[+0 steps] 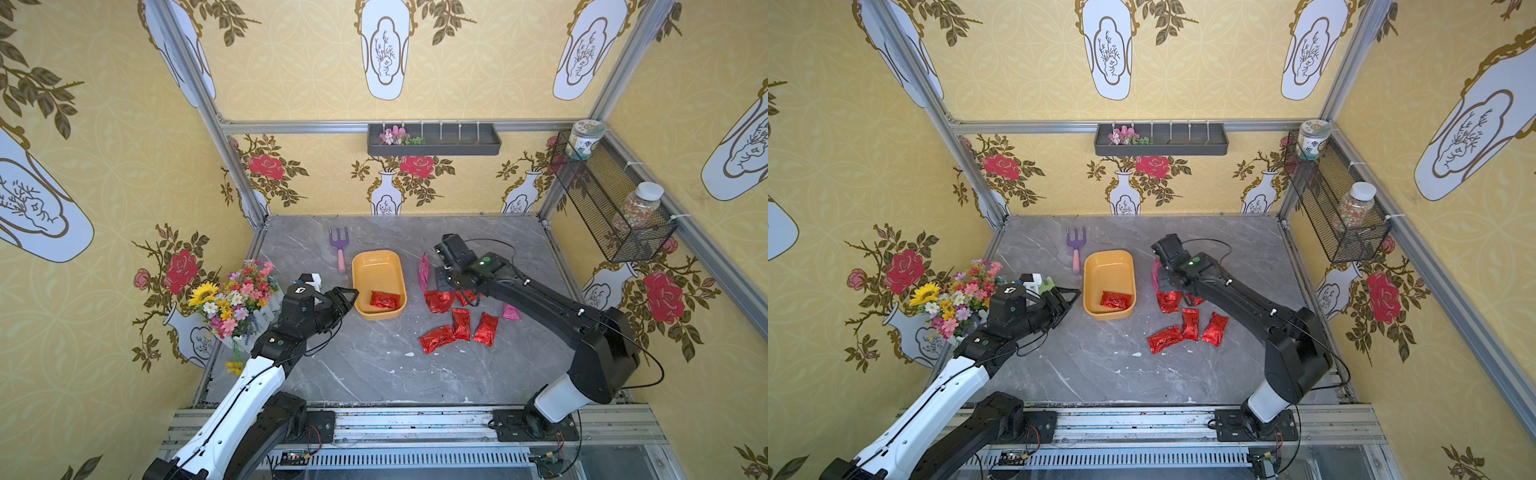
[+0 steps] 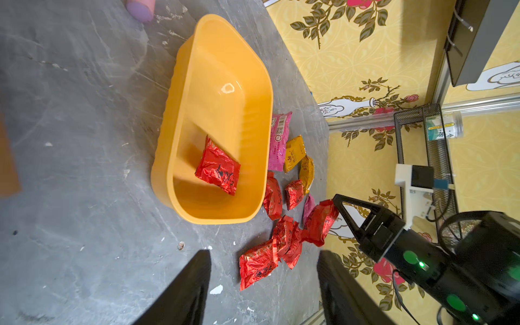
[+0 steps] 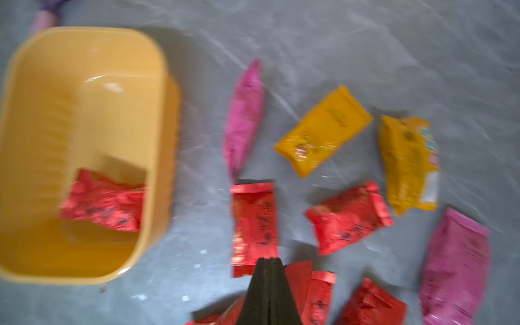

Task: Take the tea bags out of the storage box
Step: Place the tea bag at the center of the board.

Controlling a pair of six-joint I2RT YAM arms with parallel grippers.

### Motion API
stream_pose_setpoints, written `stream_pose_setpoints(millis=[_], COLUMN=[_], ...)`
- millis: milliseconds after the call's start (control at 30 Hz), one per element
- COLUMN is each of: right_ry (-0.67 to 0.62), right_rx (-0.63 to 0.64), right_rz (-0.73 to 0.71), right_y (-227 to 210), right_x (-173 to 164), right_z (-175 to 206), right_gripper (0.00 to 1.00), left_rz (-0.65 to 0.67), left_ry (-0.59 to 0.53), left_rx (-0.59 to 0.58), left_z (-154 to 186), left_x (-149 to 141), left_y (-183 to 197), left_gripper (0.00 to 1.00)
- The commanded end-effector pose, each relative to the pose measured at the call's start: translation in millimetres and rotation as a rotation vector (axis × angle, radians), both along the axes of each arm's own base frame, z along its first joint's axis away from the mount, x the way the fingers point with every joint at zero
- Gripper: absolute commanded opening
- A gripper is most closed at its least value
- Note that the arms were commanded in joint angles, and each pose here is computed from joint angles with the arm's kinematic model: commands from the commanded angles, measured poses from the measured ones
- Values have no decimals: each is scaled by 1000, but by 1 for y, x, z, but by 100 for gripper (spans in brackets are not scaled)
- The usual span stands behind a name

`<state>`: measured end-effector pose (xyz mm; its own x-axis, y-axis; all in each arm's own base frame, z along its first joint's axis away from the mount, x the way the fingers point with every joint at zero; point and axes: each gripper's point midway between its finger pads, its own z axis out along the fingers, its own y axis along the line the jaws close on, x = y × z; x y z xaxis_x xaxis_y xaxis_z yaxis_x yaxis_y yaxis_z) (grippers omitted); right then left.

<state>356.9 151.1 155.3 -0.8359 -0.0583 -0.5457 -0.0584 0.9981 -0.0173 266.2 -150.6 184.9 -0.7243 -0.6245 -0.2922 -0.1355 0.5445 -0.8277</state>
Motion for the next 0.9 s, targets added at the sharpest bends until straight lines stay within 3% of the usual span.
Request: stream_pose_setpoints(millis=[0, 167, 400, 867], right_ry=[26, 103, 163, 254], right_rx=[-34, -49, -230, -309], right_rz=[-116, -255, -476, -624], right_y=[-51, -97, -147, -167], right_x=[-5, -27, -61, -91], right_z=[-8, -33, -54, -84], right_gripper=[0, 0, 0, 0], left_rz=[-34, -64, -98, -128], left_ry=[-44, -47, -49, -54], left_rx=[-25, -39, -39, -55], left_z=[12, 10, 6, -1], left_x=[6, 11, 19, 19], left_y=[-13, -25, -34, -40], left_gripper=[65, 65, 65, 65])
